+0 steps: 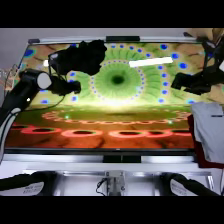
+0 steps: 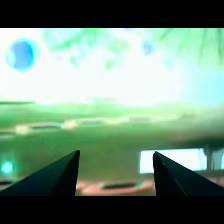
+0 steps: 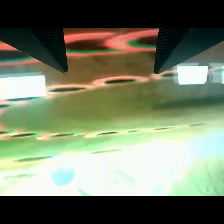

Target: Fold the shirts.

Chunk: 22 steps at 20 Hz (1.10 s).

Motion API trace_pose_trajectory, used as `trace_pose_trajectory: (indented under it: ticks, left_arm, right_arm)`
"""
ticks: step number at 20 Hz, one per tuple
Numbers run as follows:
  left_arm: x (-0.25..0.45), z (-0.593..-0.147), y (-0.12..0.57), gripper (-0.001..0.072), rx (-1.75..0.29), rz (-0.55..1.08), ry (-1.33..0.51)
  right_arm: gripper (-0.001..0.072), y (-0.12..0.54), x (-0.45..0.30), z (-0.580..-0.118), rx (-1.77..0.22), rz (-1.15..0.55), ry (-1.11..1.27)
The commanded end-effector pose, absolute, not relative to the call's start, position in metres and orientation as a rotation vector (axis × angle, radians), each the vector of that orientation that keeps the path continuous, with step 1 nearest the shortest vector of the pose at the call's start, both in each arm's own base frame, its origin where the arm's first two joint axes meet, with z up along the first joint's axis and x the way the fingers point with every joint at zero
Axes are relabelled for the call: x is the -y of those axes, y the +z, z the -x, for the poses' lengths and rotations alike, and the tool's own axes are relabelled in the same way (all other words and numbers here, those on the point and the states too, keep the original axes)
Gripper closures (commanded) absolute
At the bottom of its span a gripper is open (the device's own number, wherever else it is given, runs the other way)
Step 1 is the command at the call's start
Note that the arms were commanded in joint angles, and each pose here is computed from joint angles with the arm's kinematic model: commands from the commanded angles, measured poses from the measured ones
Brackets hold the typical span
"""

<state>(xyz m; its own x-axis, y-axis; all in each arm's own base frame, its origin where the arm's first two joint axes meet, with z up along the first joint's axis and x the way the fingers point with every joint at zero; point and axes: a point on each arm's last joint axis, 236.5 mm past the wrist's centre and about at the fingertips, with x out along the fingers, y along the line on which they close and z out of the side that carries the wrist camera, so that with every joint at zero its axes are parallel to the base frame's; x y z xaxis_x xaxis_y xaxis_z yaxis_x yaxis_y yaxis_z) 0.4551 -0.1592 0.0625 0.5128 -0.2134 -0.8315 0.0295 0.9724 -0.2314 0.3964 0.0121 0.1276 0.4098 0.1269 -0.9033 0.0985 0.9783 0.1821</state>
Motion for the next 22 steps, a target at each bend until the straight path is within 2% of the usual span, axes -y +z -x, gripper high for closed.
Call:
trace_pose_trajectory:
  ticks: [1,5,8,12,17,22]
  left_arm:
    - [0.140,-0.549,0.081,0.0177,-0.842,0.349,-0.088]
    - [0.079,-0.647,0.061,0.0177,-0.743,0.358,-0.010]
    - [0.042,-0.684,0.034,0.0177,-0.684,0.427,0.046]
    - [0.031,-0.708,-0.005,0.0177,-0.597,0.831,0.066]
    - [0.097,-0.708,-0.051,0.0176,-0.664,0.842,-0.058]
    - [0.102,-0.710,-0.038,0.0183,-0.636,0.791,-0.093]
  right_arm:
    - [0.0057,0.122,-0.012,-0.404,-1.145,-0.219,0.022]
    - [0.0057,0.107,-0.034,-0.407,-1.196,-0.262,0.114]
    - [0.0058,0.102,-0.054,-0.411,-1.211,-0.300,0.201]
    - [0.0058,0.102,-0.062,-0.416,-1.198,-0.325,0.232]
    - [0.0058,0.104,-0.063,-0.420,-1.180,-0.332,0.233]
    - [0.0058,0.104,-0.064,-0.419,-1.183,-0.336,0.238]
